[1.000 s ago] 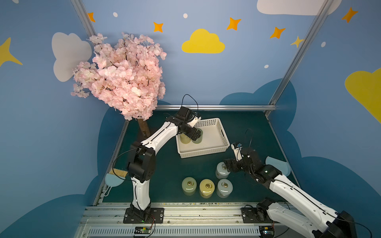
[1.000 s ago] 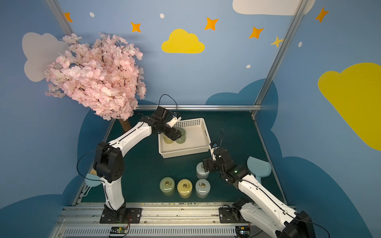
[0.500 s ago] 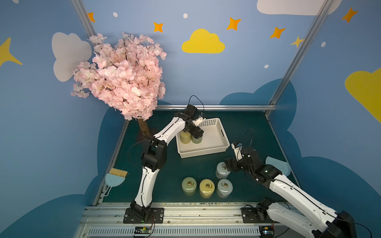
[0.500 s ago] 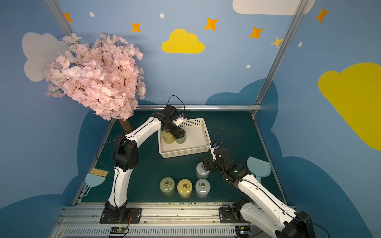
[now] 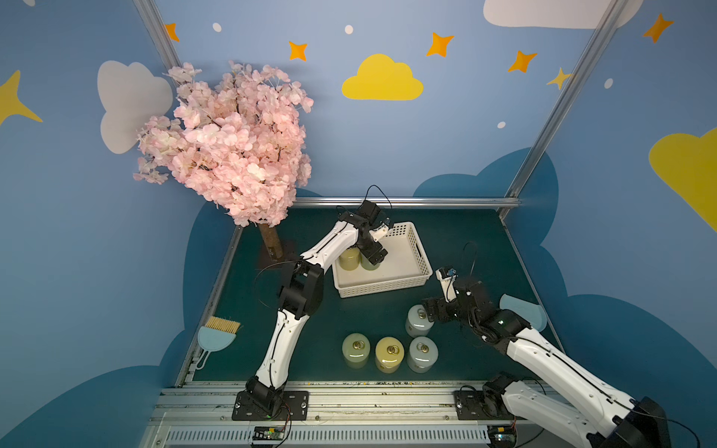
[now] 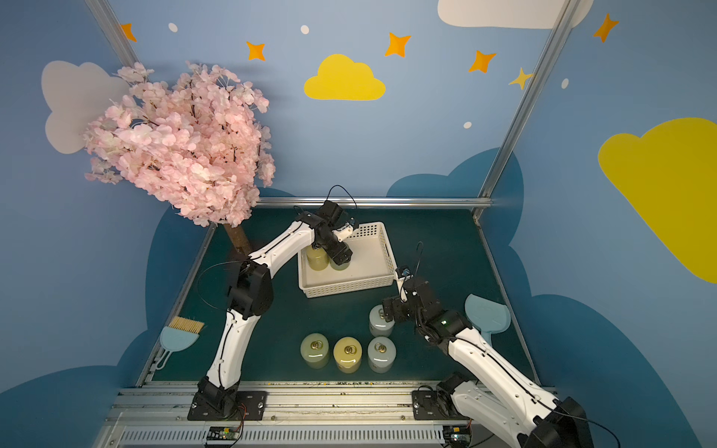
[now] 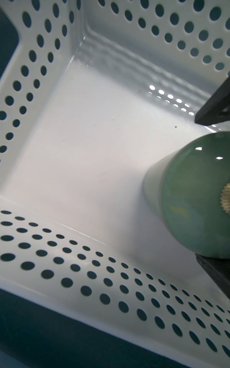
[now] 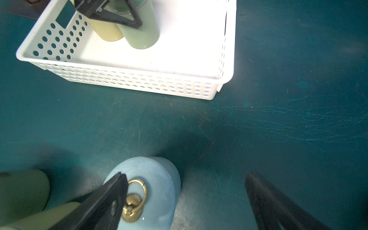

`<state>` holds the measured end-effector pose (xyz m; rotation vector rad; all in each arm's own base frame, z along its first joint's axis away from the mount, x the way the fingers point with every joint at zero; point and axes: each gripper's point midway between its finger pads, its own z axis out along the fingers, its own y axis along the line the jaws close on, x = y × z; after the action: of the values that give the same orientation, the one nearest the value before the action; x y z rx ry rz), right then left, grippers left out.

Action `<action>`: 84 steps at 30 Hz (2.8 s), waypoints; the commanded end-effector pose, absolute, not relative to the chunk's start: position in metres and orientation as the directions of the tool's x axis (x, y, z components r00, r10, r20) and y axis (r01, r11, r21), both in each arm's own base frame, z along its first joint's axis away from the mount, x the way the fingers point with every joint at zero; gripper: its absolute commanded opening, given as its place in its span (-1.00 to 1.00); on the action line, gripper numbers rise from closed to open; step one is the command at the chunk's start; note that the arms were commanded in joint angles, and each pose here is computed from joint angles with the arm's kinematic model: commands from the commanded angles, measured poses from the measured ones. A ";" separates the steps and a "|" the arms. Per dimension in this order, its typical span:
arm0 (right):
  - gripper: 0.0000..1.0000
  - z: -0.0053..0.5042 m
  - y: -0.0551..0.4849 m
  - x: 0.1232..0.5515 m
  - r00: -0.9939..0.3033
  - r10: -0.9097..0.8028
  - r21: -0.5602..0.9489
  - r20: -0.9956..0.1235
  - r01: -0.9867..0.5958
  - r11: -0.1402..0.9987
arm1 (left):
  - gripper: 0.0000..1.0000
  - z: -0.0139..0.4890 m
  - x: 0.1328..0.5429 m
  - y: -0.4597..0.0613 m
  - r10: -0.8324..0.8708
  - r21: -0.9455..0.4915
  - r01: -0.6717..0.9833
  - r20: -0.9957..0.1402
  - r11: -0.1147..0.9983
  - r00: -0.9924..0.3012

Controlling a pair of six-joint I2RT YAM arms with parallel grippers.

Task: Take the tea canister out of the basket
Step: Pick up the tea canister from the basket, then place the tea canister at the center of the board.

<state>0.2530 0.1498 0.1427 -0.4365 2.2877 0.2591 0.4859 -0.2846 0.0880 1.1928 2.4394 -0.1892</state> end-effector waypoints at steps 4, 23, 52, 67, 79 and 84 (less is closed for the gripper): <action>0.96 0.139 0.149 0.254 -0.636 -0.233 0.046 -0.735 -0.390 0.920 | 0.93 0.083 0.481 -0.282 0.735 0.048 0.784 -0.387 0.619 -0.557; 0.97 0.140 0.149 0.255 -0.636 -0.228 0.051 -0.737 -0.388 0.920 | 0.29 0.084 0.480 -0.285 0.732 0.032 0.786 -0.389 0.617 -0.559; 0.96 0.142 0.146 0.254 -0.635 -0.217 0.054 -0.741 -0.378 0.924 | 0.06 0.172 0.468 -0.304 0.698 0.062 0.777 -0.489 0.626 -0.523; 0.96 0.146 0.142 0.254 -0.627 -0.196 0.058 -0.754 -0.361 0.931 | 0.04 0.206 0.432 -0.306 0.675 0.063 0.754 -0.498 0.654 -0.544; 0.96 0.146 0.139 0.254 -0.624 -0.186 0.057 -0.759 -0.348 0.936 | 0.04 0.223 0.391 -0.300 0.652 0.084 0.727 -0.520 0.681 -0.551; 0.96 0.147 0.138 0.255 -0.623 -0.180 0.055 -0.761 -0.339 0.939 | 0.04 0.229 0.372 -0.298 0.646 0.098 0.724 -0.544 0.683 -0.536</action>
<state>0.2530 0.1416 0.1438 -0.3978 2.2749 0.2511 0.3685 -0.2899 0.1892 1.1289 2.4659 -0.1561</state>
